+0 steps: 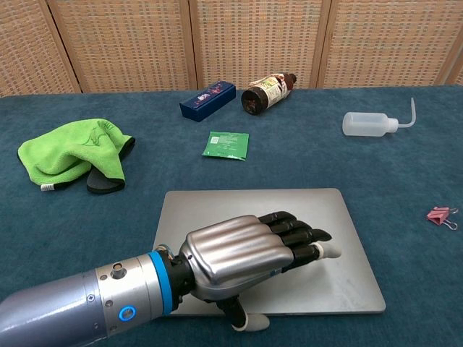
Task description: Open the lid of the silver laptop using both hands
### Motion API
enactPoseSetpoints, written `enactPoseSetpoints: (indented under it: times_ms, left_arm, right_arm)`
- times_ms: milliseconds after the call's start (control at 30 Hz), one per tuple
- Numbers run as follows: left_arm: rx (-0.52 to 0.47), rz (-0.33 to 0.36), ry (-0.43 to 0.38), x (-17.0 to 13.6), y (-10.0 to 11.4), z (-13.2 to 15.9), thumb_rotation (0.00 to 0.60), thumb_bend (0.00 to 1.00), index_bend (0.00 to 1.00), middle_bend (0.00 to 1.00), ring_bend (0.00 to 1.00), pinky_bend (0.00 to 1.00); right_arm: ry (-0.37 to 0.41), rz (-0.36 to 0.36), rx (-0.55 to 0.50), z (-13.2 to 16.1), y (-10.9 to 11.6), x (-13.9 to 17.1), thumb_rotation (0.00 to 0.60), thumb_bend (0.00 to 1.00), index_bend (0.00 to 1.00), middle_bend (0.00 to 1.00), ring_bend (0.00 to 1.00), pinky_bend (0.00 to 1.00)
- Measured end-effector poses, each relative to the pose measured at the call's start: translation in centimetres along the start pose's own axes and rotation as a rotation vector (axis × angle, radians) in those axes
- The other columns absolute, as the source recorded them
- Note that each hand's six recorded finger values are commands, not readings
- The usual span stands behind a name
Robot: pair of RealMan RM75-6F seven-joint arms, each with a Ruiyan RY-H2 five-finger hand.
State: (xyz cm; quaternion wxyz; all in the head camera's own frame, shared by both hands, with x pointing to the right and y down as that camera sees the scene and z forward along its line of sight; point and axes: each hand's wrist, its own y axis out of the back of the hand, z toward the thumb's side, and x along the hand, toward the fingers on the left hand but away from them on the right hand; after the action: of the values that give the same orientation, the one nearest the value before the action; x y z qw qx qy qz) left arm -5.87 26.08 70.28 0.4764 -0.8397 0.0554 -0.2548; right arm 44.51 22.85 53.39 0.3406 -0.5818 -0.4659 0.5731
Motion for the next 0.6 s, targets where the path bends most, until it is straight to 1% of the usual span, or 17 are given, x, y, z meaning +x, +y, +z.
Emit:
enactPoseSetpoints:
  times_ms: [400,600]
  left_arm:
    - [0.011,0.01,0.014,-0.06,0.31,-0.27,0.6,0.37,0.0,0.0,0.0,0.0]
    - [0.048,0.025,0.035,0.05,0.71,-0.89,0.6,0.42,0.0,0.0,0.0,0.0]
  right_arm:
    - [-0.002,0.006,-0.006,-0.03,-0.06,0.0,0.6,0.0,0.0,0.0,0.0,0.0]
    - [-0.002,0.006,-0.009,-0.04,-0.05,0.01,0.6,0.0,0.0,0.0,0.0,0.0]
